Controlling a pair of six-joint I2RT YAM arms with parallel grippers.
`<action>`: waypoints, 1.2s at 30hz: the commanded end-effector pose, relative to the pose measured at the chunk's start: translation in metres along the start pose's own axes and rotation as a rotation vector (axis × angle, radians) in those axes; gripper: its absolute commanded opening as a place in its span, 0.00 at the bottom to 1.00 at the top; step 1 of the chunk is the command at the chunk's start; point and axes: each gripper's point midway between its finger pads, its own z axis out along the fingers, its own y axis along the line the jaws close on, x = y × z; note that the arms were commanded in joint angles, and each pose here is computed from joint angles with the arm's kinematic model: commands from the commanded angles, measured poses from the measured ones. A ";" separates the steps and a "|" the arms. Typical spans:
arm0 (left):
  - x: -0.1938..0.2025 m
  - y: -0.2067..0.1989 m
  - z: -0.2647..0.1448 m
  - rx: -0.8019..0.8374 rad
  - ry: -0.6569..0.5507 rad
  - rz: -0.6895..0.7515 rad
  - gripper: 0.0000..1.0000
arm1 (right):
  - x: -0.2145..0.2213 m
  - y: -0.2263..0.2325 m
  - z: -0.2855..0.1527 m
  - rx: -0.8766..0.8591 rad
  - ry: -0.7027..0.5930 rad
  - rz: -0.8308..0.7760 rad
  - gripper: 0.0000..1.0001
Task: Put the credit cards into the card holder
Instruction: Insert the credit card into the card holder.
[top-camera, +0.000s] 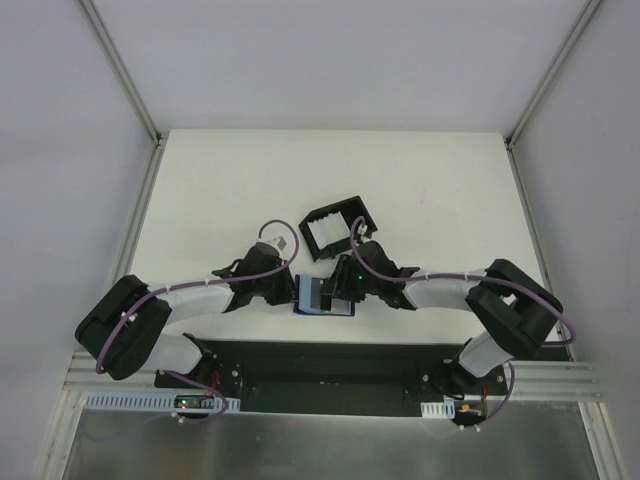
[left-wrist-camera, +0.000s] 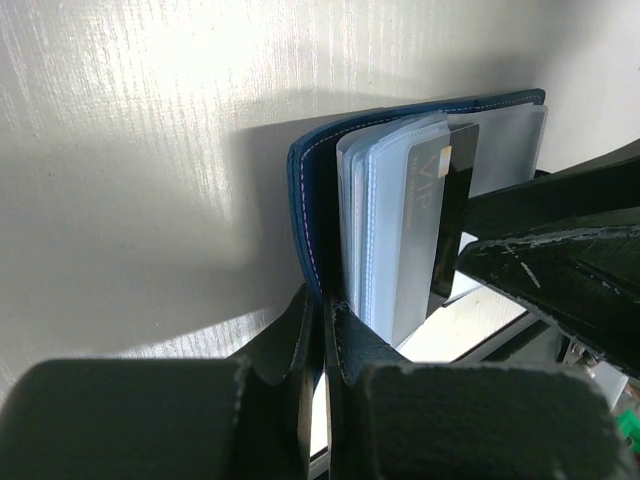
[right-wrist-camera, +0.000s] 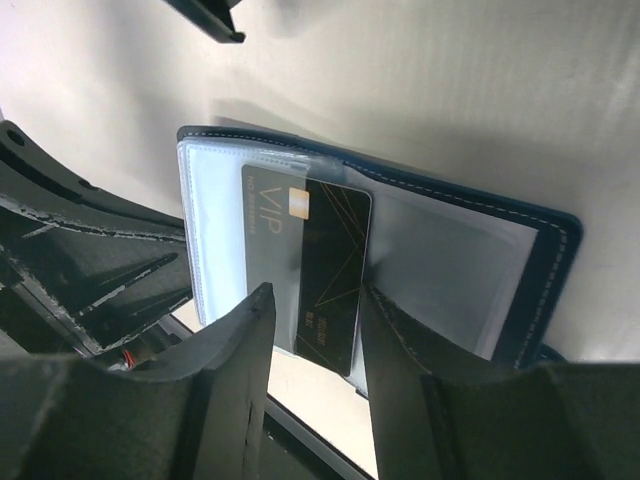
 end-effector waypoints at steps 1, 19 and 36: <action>0.040 0.070 -0.004 -0.256 0.124 0.045 0.00 | 0.009 0.005 0.005 0.033 0.044 -0.066 0.41; 0.037 0.066 -0.003 -0.243 0.119 0.061 0.00 | 0.001 0.039 0.014 -0.120 0.005 -0.074 0.42; 0.020 0.028 -0.017 -0.120 0.072 0.038 0.00 | -0.066 0.040 -0.070 0.061 -0.202 -0.344 0.66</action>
